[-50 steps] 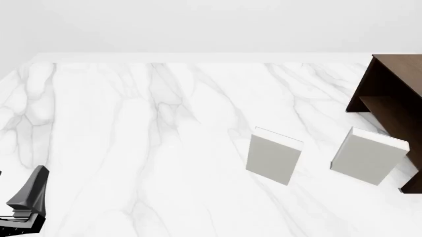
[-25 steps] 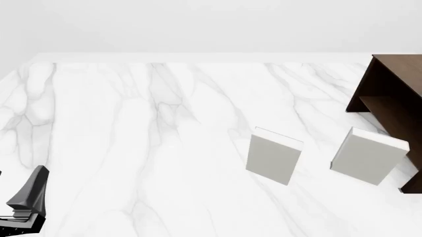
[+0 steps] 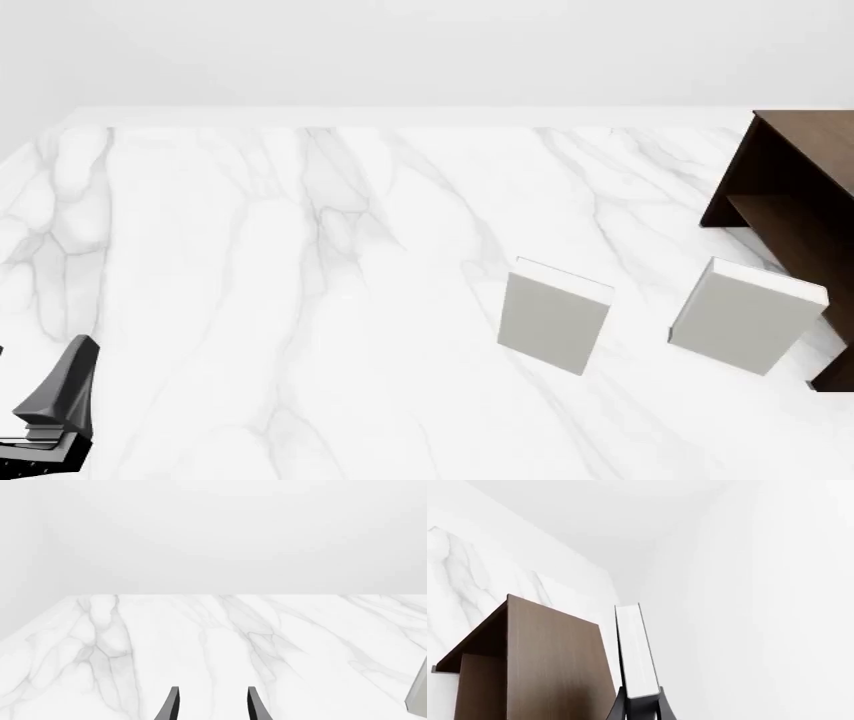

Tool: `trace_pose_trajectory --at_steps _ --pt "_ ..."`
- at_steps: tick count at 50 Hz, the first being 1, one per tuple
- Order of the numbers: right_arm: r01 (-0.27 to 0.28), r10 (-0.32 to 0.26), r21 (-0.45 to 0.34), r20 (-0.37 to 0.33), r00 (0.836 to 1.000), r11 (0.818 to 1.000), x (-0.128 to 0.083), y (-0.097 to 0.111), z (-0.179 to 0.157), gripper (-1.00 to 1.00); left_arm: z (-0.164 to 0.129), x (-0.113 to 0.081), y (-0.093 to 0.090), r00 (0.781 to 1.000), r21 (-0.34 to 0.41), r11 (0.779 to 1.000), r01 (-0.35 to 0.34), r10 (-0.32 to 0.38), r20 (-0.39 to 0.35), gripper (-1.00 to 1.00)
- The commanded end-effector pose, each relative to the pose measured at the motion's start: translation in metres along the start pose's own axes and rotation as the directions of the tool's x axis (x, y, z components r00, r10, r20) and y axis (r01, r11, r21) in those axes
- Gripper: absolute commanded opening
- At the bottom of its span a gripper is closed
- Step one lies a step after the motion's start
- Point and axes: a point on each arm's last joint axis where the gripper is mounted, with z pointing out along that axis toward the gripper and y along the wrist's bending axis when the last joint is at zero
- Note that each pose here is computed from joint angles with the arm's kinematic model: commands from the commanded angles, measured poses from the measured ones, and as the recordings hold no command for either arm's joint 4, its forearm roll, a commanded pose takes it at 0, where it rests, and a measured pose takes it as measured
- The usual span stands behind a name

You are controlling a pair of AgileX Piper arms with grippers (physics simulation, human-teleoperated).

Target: Pick up the book on the left and place it on top of the shelf.

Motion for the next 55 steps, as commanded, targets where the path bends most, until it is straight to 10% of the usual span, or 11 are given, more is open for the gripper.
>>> trace_pose_trajectory --at_steps 1,55 --pt "-0.016 0.016 0.022 0.006 1.0 1.0 0.003 -0.002 0.005 -1.0 0.0 0.0 0.0 1.0 0.0 1.0 0.0 0.0 0.0 1.0" --pt "-0.046 0.046 -0.012 -0.045 0.998 0.999 0.037 0.031 0.028 -1.0 0.0 0.0 0.0 1.0 0.0 1.0 0.0 0.0 0.0 1.0"
